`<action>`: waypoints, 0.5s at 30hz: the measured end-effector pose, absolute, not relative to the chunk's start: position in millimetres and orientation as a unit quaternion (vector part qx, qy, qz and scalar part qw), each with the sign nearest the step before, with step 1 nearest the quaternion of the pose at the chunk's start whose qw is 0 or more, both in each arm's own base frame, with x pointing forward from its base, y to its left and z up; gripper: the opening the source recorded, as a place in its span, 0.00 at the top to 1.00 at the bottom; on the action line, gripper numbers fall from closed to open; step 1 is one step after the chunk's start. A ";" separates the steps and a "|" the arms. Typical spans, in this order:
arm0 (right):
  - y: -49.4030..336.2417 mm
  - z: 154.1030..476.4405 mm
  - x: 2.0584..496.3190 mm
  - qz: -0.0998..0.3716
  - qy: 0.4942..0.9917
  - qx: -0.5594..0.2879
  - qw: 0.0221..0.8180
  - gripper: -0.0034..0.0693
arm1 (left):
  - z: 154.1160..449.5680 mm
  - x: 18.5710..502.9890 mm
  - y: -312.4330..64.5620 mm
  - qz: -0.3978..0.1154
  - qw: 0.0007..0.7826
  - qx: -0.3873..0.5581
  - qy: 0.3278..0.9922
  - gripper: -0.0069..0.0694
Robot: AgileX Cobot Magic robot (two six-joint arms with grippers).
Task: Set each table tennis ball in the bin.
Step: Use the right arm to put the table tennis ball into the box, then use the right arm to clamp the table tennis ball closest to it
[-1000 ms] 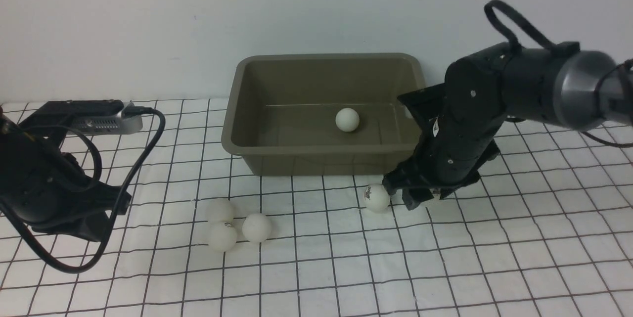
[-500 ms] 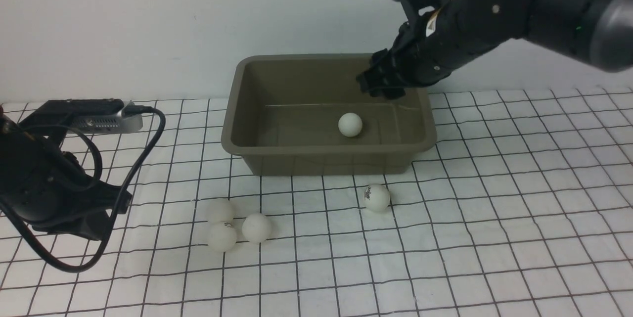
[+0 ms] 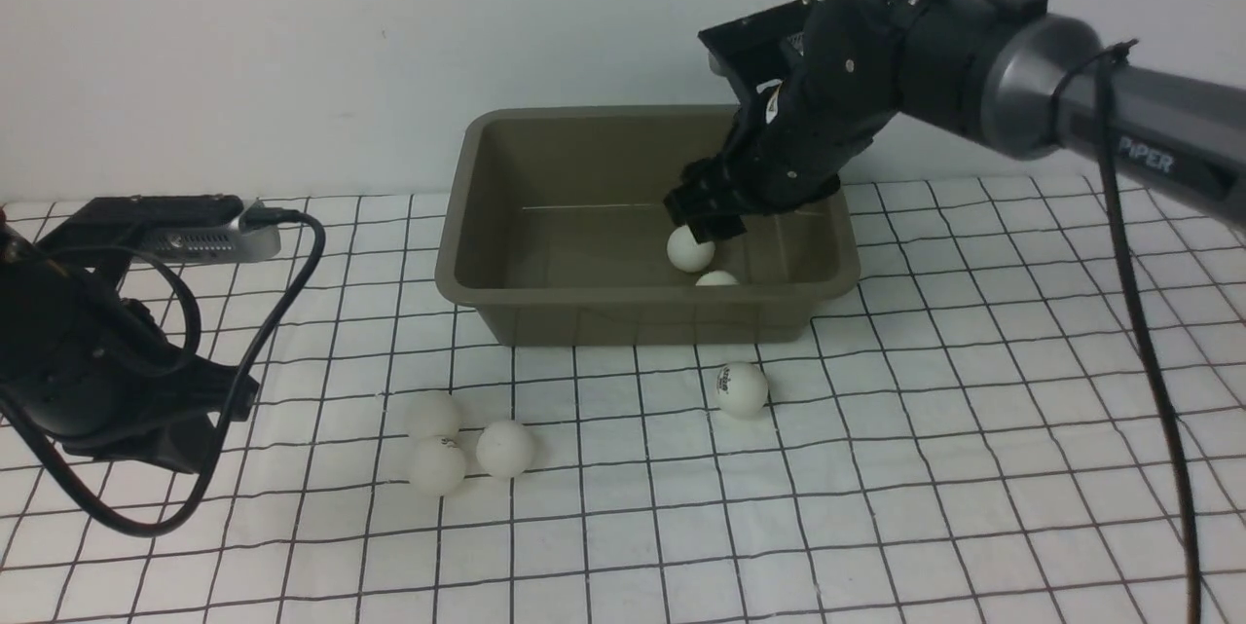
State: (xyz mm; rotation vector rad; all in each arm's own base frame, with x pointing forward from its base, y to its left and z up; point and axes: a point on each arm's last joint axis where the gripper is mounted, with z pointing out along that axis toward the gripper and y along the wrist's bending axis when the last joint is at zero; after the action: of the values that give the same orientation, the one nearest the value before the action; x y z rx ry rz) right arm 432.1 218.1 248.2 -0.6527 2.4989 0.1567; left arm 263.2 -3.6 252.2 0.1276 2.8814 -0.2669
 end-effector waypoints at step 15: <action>207.6 323.9 414.8 0.045 0.932 -0.250 0.260 0.28 | 252.1 262.6 -3.8 -0.093 0.119 0.044 0.988 0.91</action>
State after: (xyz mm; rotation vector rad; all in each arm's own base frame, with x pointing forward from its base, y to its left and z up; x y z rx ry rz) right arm 414.8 207.6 323.9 -0.6765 2.5231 0.1208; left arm 262.6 -3.8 252.1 0.1283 2.8871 -0.2706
